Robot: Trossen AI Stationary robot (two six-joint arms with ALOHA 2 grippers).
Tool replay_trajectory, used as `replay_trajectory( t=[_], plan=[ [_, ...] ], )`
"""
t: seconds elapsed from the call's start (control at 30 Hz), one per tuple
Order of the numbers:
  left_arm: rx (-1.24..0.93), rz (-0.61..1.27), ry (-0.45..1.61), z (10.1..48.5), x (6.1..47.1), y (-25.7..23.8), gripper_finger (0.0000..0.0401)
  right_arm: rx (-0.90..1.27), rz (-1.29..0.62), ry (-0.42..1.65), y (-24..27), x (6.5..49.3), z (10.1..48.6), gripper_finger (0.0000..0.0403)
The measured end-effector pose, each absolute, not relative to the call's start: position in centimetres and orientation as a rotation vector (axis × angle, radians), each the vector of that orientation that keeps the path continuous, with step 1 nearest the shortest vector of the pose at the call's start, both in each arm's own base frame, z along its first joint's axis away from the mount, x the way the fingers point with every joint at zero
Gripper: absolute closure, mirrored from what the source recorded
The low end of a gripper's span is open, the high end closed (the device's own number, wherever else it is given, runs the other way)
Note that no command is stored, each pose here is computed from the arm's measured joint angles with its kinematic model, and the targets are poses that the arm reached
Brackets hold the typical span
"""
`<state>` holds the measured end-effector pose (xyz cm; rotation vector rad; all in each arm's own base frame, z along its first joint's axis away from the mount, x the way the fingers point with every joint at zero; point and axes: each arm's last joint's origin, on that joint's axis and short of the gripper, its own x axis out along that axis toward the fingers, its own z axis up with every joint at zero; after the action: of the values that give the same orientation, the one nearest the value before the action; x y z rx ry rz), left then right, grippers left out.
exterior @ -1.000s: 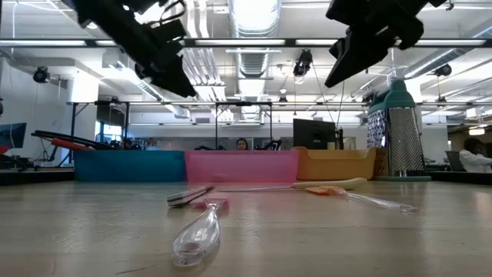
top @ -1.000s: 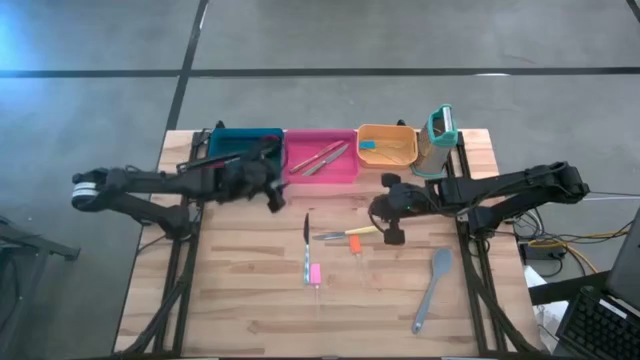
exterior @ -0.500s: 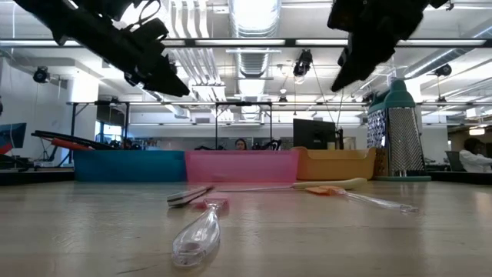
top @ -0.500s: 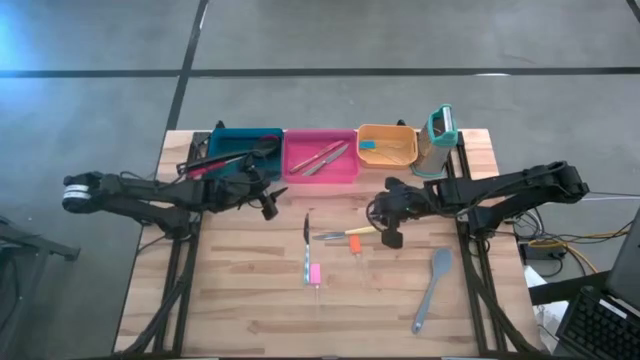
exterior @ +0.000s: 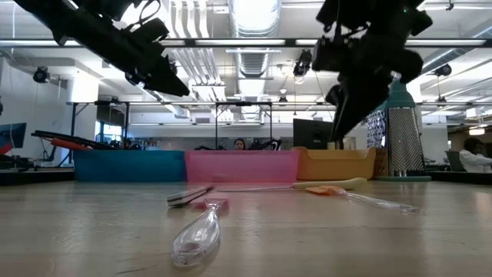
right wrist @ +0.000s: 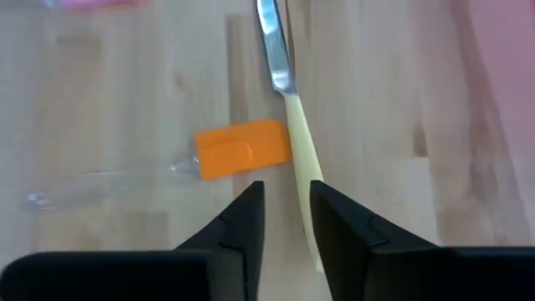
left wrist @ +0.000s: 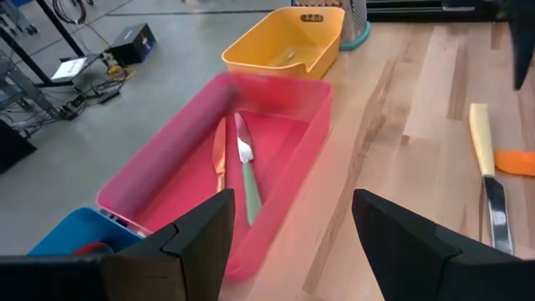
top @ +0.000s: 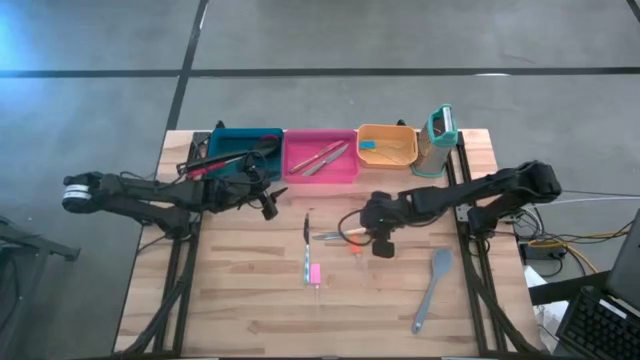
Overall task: Pick & Place Kitchen Items
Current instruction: Put the yellow knife into the pink bin
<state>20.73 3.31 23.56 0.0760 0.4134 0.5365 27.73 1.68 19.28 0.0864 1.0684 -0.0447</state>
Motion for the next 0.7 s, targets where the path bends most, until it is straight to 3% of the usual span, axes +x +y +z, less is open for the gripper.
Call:
replay_trajectory(
  t=[0.4,0.7],
  plan=[
    [0.077,0.537,0.42,23.3,20.7,3.3,0.0153,-0.052,-0.108,1.192,0.8,29.1,15.3,0.0239],
    [0.078,0.538,0.431,23.0,20.6,3.3,0.0153,-0.061,-0.121,1.268,0.6,29.3,13.5,0.0248]
  ],
)
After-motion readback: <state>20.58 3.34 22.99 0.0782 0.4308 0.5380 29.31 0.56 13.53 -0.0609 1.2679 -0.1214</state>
